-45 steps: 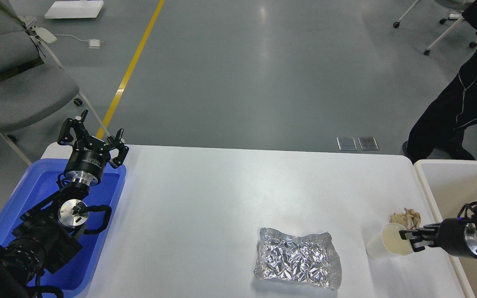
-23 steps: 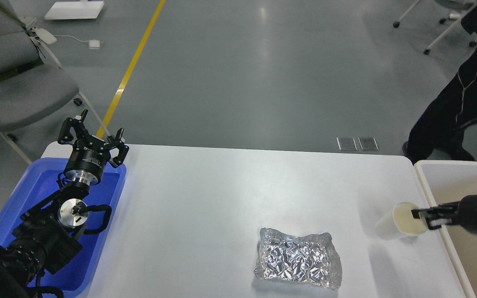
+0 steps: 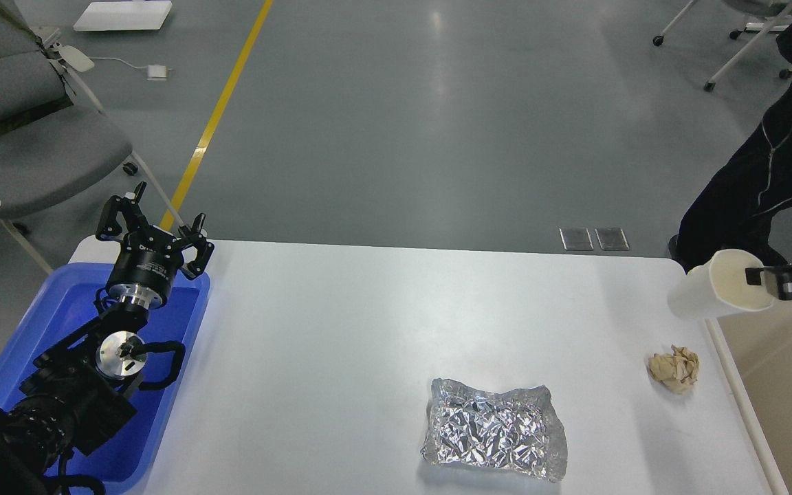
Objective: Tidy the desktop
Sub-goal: 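Lift the cup with the right gripper and drop it into the white bin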
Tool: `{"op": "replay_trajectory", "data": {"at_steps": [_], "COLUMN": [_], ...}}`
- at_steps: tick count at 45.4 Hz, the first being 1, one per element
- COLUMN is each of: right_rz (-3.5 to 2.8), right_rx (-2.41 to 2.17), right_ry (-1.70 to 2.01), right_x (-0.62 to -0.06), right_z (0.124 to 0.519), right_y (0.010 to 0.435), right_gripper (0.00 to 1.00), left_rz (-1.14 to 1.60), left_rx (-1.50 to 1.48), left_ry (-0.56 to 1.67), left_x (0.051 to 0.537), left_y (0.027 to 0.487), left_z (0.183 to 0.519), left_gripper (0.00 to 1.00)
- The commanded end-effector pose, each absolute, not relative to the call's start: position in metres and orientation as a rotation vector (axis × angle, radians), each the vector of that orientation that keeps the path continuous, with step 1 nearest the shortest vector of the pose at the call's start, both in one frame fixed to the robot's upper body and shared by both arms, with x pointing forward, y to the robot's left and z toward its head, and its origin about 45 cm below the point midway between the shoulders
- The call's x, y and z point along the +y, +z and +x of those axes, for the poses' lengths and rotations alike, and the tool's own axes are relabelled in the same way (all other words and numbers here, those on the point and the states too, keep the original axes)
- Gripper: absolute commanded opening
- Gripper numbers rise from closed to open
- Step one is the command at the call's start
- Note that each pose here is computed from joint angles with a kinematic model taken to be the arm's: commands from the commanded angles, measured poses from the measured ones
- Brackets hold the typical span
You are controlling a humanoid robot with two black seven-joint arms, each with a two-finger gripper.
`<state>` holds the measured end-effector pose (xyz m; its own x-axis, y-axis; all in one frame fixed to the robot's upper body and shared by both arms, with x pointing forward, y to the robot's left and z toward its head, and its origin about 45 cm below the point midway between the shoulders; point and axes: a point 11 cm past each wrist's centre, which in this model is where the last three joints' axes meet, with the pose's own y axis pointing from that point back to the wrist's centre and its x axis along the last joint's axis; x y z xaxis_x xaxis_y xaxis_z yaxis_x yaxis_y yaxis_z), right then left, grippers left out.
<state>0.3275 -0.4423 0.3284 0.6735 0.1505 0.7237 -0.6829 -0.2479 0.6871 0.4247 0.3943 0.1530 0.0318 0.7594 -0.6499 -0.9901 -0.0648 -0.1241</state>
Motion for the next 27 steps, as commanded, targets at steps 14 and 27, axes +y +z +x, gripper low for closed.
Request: {"op": "replay_trajectory", "data": {"at_steps": [14,27], "right_rz": [1.562,1.541], "right_rx": [-0.644,-0.663], "right_ry": [0.708,0.675], "right_x": [-0.507,-0.519], "right_z": [0.3,0.295], "right_y": [0.352,0.352], "right_gripper": [0.0,0.0], "left_rz": [-0.668,-0.668], "left_rx": [0.443,0.444], "left_ry": [1.513,1.514], "left_x": [0.394,0.394], "left_y": [0.154,0.153], "left_z": [0.425,0.425], "left_gripper": [1.0,1.0]}}
